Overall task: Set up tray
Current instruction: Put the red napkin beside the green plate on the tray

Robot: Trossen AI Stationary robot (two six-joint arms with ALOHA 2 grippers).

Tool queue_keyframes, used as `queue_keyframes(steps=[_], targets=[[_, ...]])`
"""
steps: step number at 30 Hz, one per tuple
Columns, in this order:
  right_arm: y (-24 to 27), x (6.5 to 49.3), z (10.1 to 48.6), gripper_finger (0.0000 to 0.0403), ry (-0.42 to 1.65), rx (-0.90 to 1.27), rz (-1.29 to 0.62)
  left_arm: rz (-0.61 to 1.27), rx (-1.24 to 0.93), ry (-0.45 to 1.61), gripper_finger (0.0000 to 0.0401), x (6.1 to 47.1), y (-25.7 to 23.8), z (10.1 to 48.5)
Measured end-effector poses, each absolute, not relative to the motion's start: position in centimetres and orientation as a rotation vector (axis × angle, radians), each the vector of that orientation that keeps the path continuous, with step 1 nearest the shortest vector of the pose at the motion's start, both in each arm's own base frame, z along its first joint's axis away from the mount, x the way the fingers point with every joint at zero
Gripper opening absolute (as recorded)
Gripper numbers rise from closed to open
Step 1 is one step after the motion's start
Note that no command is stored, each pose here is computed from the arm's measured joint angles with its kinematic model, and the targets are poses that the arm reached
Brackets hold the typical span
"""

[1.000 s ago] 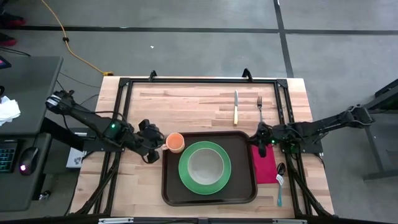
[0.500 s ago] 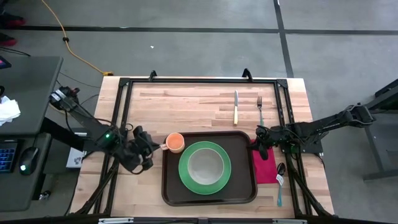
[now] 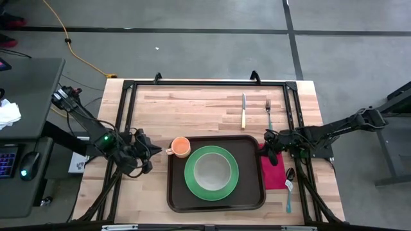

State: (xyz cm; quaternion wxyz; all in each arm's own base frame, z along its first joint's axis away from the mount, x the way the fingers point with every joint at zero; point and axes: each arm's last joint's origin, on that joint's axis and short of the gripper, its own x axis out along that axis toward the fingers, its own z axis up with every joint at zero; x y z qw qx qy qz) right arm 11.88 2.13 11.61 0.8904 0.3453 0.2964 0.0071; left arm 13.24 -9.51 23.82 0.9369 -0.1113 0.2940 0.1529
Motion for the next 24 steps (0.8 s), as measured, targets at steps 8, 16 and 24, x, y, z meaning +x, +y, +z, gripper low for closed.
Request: queue_keyframes(steps=[8,16,24], targets=[[2.0,12.4,14.1,0.0000,0.647,0.637,-0.049,0.255,-0.213,0.542,0.0062,12.4,-8.7,22.3],[1.6,11.9,17.5,0.0000,0.776,0.535,-0.220,0.222,-0.209,0.503,0.0062,11.5,-7.9,21.3],[1.3,11.1,19.2,0.0000,0.852,0.567,-0.325,0.203,-0.192,0.457,0.0062,11.3,-6.5,20.4]])
